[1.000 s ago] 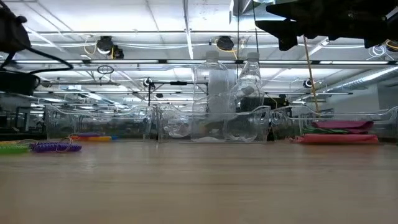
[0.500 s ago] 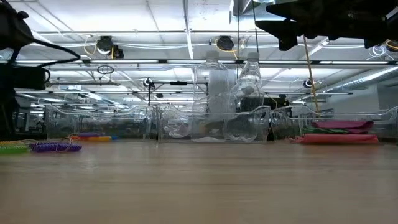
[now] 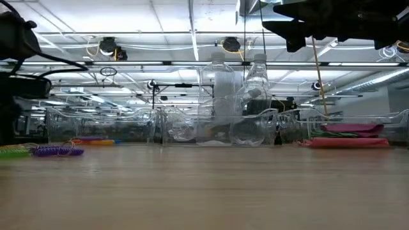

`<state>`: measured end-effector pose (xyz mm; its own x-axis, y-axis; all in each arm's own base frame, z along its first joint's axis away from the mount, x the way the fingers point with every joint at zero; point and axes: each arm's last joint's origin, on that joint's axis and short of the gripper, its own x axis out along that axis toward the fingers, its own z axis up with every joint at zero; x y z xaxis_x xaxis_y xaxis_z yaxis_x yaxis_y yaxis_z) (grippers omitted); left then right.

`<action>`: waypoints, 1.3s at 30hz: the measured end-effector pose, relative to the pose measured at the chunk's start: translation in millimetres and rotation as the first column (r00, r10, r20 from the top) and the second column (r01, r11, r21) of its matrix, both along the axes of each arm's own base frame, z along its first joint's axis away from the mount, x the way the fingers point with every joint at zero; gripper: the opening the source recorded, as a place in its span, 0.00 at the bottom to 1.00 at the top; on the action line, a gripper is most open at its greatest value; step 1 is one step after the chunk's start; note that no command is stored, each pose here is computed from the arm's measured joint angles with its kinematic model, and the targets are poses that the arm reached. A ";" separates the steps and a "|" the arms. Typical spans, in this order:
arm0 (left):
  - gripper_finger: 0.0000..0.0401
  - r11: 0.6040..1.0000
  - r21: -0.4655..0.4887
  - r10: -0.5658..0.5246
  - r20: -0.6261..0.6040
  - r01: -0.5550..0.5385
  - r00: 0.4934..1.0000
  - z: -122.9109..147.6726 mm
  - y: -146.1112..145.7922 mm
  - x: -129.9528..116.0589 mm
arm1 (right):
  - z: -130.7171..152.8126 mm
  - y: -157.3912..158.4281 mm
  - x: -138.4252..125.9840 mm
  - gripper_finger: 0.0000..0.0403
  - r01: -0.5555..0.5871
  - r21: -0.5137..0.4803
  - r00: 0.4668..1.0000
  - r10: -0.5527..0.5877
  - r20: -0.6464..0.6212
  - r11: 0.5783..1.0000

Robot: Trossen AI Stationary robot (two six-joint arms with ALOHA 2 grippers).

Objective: Pick & Place Sports Items
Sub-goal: Put the top yellow spring keychain into the left transparent bin

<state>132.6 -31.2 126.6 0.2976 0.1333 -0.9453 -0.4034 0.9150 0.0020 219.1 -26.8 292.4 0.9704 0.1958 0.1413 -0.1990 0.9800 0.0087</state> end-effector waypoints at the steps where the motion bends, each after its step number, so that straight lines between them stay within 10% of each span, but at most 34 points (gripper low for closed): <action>1: 0.68 1.000 0.002 -0.002 -0.008 0.002 1.000 -1.1 -0.2 0.7 | 0.0 0.0 -0.1 0.49 0.000 0.000 1.000 0.000 0.000 1.000; 7: 0.65 1.000 0.002 -0.025 -0.034 0.025 0.999 -6.6 -2.0 5.6 | 0.1 0.0 0.0 0.49 0.000 0.000 1.000 0.000 0.000 1.000; 28: 0.02 0.994 -0.101 0.048 -0.009 -0.049 0.999 -10.5 -6.4 13.6 | 0.0 0.0 0.0 0.49 0.000 0.000 1.000 0.000 0.000 1.000; 39: 0.03 0.991 -0.129 0.049 0.046 -0.043 0.998 -2.5 3.0 9.9 | 0.0 -0.1 0.0 0.49 0.001 0.000 1.000 -0.001 0.000 1.000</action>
